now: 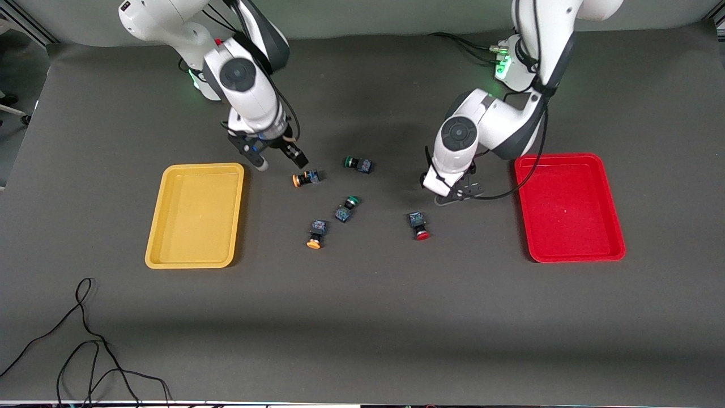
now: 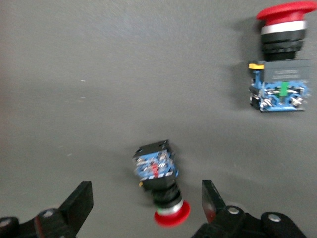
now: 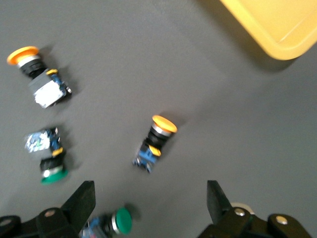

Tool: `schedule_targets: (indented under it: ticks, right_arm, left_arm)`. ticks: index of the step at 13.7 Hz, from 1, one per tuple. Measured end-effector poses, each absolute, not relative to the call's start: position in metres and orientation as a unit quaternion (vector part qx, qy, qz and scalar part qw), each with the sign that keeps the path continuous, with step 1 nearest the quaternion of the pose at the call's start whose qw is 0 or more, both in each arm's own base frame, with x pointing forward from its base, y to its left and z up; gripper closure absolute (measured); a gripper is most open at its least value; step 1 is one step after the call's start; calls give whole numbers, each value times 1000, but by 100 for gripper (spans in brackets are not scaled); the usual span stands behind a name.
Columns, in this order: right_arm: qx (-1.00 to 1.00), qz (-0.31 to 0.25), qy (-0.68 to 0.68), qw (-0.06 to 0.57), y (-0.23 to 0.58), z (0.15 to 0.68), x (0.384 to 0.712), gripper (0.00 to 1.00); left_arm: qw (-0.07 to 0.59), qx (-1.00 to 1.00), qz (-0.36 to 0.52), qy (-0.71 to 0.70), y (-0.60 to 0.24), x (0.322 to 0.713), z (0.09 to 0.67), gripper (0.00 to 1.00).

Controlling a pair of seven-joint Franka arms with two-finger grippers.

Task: Place red and yellow buttons in trays

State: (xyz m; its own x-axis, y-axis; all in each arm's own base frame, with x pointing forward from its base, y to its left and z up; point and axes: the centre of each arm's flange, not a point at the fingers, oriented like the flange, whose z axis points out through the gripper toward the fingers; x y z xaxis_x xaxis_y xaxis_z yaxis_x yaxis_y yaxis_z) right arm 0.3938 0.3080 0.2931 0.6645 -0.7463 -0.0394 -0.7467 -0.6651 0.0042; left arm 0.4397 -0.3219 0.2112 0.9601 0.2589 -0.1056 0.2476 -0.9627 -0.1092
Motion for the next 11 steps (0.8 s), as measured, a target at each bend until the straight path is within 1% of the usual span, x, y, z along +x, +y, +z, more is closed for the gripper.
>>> schedule_targets:
  ticks: [3,4,5,7,8,11]
  right_arm:
    - [-906,12,423,0,312,235,397,0]
    - [-905,10,425,0,312,219,397,0]
    - [-904,9,427,-2,311,205,397,0]
    - [-903,9,429,-7,310,184,397,0]
    - [-903,9,429,-8,309,179,396,0]
    - [-906,8,423,-8,315,171,393,0]
  left_arm:
    - [46,-988,60,-138,-322,439,190,5]
    - [42,-988,57,-140,-322,439,188,15]
    - [39,-988,54,-141,-322,438,187,29]
    - [35,-988,50,-144,-322,438,187,53]
    - [33,-988,48,-145,-322,439,188,58]
    - [33,-987,44,-149,-320,446,202,58]
